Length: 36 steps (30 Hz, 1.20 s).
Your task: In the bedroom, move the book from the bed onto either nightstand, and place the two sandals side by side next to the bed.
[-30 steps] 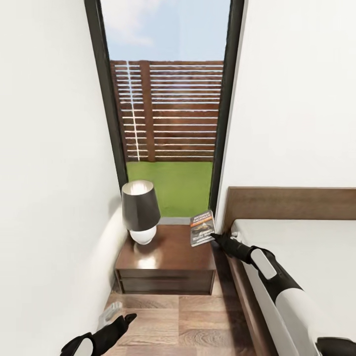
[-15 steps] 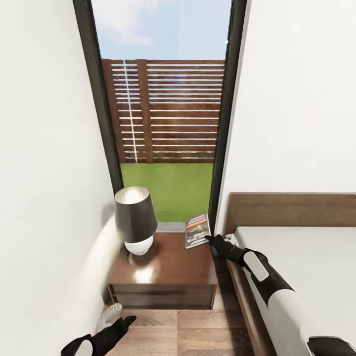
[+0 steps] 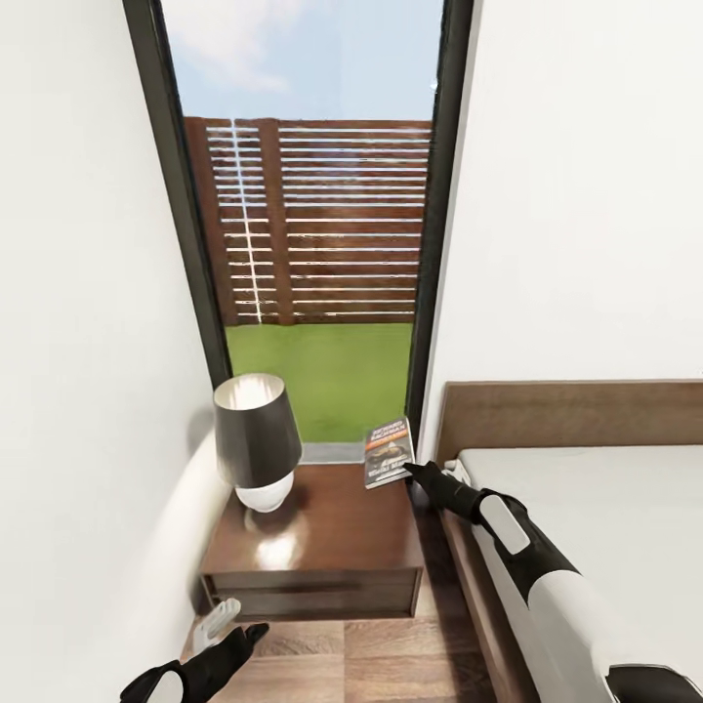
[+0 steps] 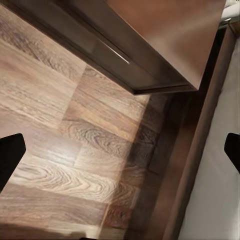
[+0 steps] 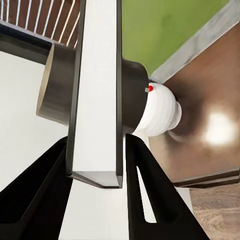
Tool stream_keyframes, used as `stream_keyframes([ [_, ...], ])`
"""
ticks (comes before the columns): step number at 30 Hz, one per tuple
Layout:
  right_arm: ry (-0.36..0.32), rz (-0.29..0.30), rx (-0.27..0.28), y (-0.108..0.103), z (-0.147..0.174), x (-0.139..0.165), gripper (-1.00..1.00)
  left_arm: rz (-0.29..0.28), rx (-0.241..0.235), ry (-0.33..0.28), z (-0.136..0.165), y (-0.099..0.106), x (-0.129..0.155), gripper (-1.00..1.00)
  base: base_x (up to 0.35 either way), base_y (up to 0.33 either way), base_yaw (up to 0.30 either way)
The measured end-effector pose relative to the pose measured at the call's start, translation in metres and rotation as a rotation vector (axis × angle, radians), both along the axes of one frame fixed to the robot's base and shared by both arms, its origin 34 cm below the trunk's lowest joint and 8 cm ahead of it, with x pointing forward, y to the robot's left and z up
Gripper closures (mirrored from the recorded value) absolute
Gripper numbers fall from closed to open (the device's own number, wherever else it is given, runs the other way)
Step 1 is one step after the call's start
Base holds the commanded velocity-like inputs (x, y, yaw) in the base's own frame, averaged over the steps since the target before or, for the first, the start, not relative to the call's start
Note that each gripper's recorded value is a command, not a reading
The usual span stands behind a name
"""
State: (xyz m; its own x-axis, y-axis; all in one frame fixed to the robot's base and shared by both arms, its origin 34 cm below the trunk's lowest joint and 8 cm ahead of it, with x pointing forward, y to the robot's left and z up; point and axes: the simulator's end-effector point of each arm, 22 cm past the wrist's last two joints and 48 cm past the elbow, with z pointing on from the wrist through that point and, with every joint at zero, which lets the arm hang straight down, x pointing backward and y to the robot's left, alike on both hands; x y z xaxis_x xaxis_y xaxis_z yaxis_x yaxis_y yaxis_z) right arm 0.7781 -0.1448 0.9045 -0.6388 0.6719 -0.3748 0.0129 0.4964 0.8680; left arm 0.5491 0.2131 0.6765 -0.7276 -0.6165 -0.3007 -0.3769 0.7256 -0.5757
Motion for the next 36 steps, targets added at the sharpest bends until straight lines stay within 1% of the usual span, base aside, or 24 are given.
stream_keyframes([
  [14,-0.001,0.004,-0.001,0.001,0.000,0.000,1.00,0.001,0.001,0.000,0.000,0.001,0.000,-1.00,0.271,0.082,-0.003],
  [20,0.000,0.017,0.004,0.011,0.000,-0.002,1.00,0.001,-0.007,0.001,0.001,0.001,0.000,-1.00,0.126,0.039,0.000],
  [23,0.003,0.042,-0.007,0.020,-0.002,-0.006,1.00,0.003,-0.011,0.003,0.002,0.002,0.001,-1.00,0.056,0.017,0.000],
  [24,0.003,0.041,-0.007,0.020,-0.002,-0.005,1.00,0.003,-0.011,0.003,0.002,0.002,0.001,-1.00,0.041,0.013,0.000],
  [27,0.006,0.076,-0.028,0.030,-0.006,-0.010,1.00,0.002,-0.015,0.005,0.002,0.003,0.000,-1.00,0.028,0.009,0.000],
  [28,0.006,0.075,-0.028,0.030,-0.006,-0.010,1.00,0.002,-0.015,0.005,0.002,0.003,0.000,-1.00,0.021,0.007,0.000],
  [30,0.009,0.095,-0.036,0.036,-0.009,-0.014,1.00,-0.001,-0.019,0.009,0.002,0.004,-0.002,-1.00,0.015,0.005,0.000],
  [34,0.002,0.119,-0.032,0.043,-0.010,-0.017,1.00,-0.006,-0.024,0.016,0.000,0.003,-0.004,-1.00,0.010,0.003,0.000],
  [36,-0.014,0.135,-0.016,0.048,-0.009,-0.019,1.00,-0.009,-0.028,0.019,-0.003,0.002,-0.005,-1.00,0.005,0.001,0.000],
])
